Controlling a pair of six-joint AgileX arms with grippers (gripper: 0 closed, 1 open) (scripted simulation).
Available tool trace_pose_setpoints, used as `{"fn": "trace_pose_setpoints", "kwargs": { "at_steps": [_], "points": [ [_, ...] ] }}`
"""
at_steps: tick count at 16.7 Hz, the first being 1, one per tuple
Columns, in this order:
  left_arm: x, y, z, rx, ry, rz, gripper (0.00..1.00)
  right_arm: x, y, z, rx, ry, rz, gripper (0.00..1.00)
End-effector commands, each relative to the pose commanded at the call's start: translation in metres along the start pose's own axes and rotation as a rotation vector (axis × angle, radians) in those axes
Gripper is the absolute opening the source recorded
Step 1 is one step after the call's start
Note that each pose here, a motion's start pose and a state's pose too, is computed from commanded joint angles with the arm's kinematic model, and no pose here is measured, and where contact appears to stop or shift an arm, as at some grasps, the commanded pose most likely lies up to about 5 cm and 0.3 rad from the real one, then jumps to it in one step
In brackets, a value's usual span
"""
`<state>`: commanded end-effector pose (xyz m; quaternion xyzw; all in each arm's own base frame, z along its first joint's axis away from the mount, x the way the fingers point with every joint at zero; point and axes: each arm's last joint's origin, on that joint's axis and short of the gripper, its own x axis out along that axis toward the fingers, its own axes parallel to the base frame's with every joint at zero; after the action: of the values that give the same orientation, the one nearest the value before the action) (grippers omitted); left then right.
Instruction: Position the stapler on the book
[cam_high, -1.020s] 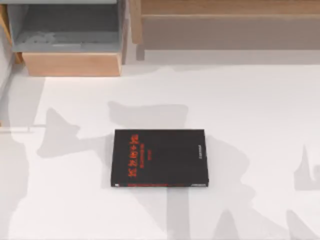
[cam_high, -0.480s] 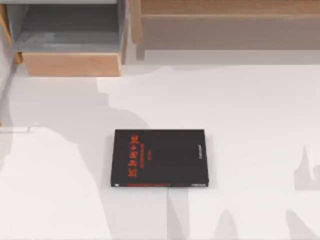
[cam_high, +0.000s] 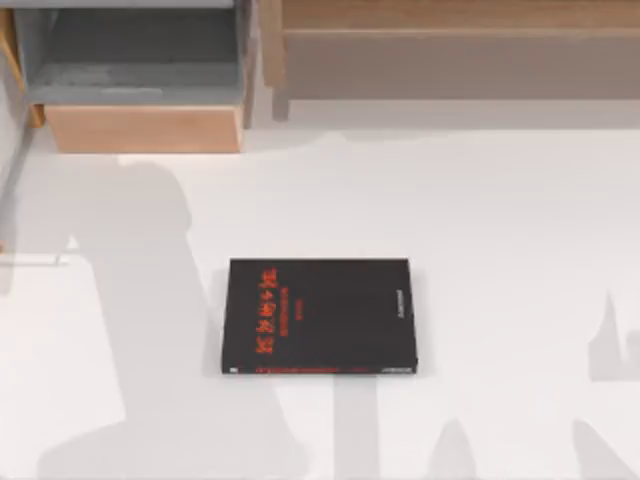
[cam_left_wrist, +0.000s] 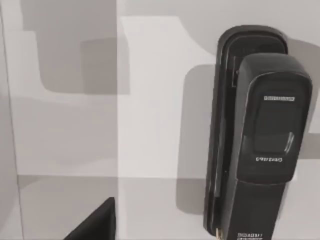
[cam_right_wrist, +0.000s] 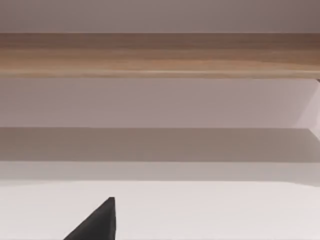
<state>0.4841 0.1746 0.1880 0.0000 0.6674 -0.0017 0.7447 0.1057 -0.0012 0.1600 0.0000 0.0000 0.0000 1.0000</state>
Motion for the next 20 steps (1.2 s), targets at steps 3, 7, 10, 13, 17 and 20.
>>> {"fn": "trace_pose_setpoints", "kwargs": {
  "at_steps": [3,7,10,13,17,20],
  "points": [
    [0.004,-0.002,0.002,0.011,0.01,0.003,1.0,0.0,0.0,0.0,0.0,0.0,0.0,1.0],
    [0.005,0.001,0.001,0.004,0.011,0.002,1.0,0.0,0.0,0.0,0.0,0.0,0.0,1.0],
    [0.001,0.001,-0.001,0.004,0.014,0.003,1.0,0.0,0.0,0.0,0.0,0.0,0.0,1.0],
    [-0.009,-0.003,-0.004,0.008,0.012,0.005,1.0,0.0,0.0,0.0,0.0,0.0,0.0,1.0],
    [-0.015,-0.008,-0.007,0.012,0.01,0.002,1.0,0.0,0.0,0.0,0.0,0.0,0.0,1.0],
    [-0.011,-0.004,-0.009,0.007,0.011,0.003,1.0,0.0,0.0,0.0,0.0,0.0,0.0,1.0]
  ]
}}
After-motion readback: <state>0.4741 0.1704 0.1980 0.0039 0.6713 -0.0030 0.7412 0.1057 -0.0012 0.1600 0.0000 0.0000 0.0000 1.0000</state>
